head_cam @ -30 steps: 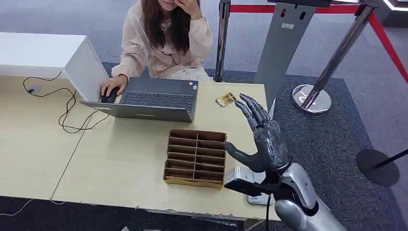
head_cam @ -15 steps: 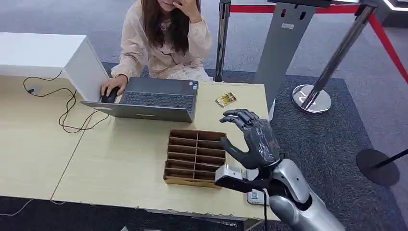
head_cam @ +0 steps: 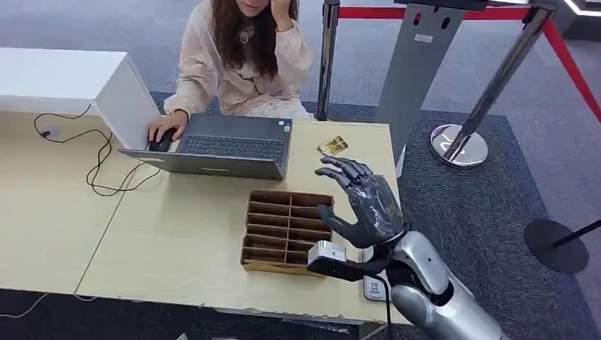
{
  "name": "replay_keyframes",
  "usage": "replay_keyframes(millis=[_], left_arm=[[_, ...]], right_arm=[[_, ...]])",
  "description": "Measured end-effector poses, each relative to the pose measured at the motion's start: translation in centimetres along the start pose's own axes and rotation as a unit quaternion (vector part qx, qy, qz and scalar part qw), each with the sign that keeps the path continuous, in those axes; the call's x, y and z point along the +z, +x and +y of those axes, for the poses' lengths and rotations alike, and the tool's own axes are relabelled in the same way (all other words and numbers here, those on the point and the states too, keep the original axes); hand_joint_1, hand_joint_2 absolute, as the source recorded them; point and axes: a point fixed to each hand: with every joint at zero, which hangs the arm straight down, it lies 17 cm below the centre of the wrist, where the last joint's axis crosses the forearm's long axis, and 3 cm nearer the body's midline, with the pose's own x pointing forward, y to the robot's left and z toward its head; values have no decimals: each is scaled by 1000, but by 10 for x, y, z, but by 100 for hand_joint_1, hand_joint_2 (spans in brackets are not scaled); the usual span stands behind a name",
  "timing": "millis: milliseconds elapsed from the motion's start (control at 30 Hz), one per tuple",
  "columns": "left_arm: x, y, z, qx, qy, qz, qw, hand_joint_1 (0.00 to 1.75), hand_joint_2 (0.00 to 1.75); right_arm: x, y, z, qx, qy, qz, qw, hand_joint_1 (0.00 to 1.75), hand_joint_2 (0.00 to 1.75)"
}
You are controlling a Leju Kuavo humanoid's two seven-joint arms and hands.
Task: Pass the card to the sensor for recognition and then transmit it.
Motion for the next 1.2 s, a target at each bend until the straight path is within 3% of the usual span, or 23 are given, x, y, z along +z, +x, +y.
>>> replay_keyframes(millis=[367,867,1200], left_arm=[[0,0,-1,-1,-1,1,1000,0,175],[0,-1,-2,-2,-3,1,1000,0,175],[0,-1,-2,-3,-3,1,1000,0,175]], right_arm=[[-5,2,10,7,14,-5,1000,61,175],[-8,2,21,17,34,-6,999,84,175],[-10,2,29,22,47,-4,999,77,175]])
